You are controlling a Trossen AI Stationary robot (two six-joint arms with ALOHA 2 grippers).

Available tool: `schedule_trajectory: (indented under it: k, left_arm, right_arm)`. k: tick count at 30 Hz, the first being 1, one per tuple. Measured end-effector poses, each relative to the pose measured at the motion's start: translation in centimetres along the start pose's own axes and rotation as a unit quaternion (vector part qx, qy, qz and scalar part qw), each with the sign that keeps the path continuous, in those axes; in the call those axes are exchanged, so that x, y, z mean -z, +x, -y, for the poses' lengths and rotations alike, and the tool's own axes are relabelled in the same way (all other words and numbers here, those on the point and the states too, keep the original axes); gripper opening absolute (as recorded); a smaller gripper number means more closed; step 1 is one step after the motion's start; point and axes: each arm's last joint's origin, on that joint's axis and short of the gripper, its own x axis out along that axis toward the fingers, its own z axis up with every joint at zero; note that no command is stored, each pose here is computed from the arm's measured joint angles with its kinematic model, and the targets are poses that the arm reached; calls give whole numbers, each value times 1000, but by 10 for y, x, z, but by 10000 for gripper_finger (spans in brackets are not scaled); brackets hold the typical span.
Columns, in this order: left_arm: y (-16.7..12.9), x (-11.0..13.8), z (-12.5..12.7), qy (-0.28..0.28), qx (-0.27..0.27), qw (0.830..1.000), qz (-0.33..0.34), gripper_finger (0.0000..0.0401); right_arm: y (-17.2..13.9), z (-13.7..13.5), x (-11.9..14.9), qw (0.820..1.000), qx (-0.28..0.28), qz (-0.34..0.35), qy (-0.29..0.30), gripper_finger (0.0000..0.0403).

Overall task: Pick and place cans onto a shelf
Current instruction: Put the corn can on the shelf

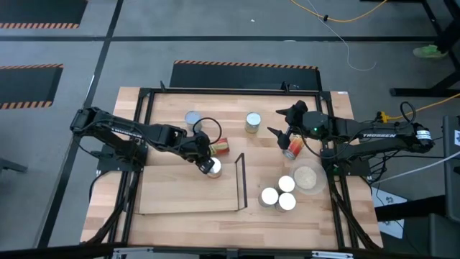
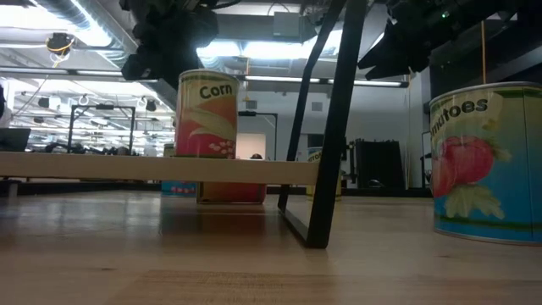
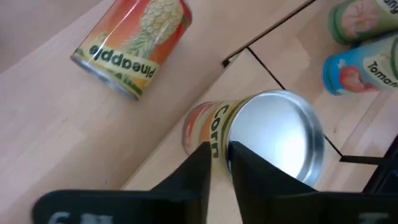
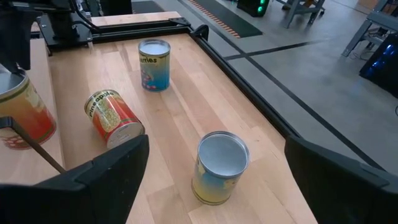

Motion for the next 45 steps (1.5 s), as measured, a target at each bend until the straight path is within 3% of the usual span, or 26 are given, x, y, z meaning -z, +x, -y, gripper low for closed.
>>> schedule_trajectory:
  k: [6,23,34,45]
  left_arm:
    - [0,-1,2,9,9,1000,9,4]
    - [1,-7,9,0,40,998,47,2]
    - [28,-2,17,21,31,999,31,2]
    - [16,-5,17,19,41,998,48,3]
  right_arm:
    - [0,0,0,1000,0,0,0,379]
    - [0,0,0,1000,0,0,0,379]
    - [0,0,0,1000,0,1,0,379]
    - [8,-3,2,1000,1,-13,-5,379]
